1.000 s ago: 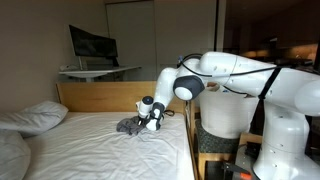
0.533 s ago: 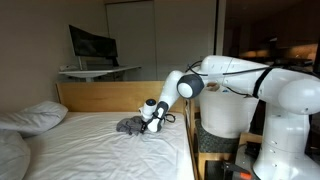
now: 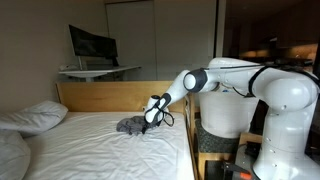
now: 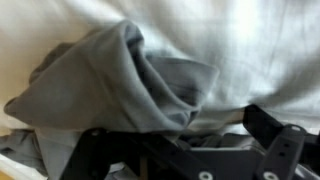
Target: Put the clothes on the bed in the laundry hamper
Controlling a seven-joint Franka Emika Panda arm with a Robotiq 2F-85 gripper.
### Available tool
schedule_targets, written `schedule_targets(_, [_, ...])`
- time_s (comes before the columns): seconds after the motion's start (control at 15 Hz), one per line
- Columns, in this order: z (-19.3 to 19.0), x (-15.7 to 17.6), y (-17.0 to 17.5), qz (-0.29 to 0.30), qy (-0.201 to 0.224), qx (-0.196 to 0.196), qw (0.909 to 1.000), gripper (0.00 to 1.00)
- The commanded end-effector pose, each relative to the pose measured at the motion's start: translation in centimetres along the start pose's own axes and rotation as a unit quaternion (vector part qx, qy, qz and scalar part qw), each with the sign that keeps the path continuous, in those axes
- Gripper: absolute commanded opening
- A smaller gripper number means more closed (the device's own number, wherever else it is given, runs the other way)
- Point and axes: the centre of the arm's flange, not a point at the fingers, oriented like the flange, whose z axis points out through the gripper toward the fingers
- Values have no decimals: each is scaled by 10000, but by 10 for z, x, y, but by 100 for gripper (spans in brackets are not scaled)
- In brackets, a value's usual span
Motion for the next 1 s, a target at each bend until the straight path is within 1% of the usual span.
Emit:
schedule_targets(0.0, [41,-5,50,143,-442,786,9958,100])
schedule_targets(0.2, [53,-9,62,109,-852,1271,9882,100])
schedule_targets(0.4, [66,-6,59,-80,-1235,1698,9777,100])
schedule_targets(0.47, [71,-8,55,-109,-1346,1775,9748,100])
schedule_targets(0.53, [74,-12,45,-178,-1400,1755,9743,100])
schedule_targets(0.6, [73,-17,38,-185,-1451,1614,9760,100])
schedule_targets(0.67, [69,-23,30,-236,-1369,1356,9810,100])
schedule_targets(0.73, [65,-26,24,-339,-1280,1005,9861,100])
schedule_targets(0.8, [63,-28,21,-509,-1287,559,9888,100])
schedule_targets(0.87, [62,-26,14,-683,-1386,374,9873,100])
schedule_targets(0.93, [28,-19,23,-482,-1173,768,9890,100])
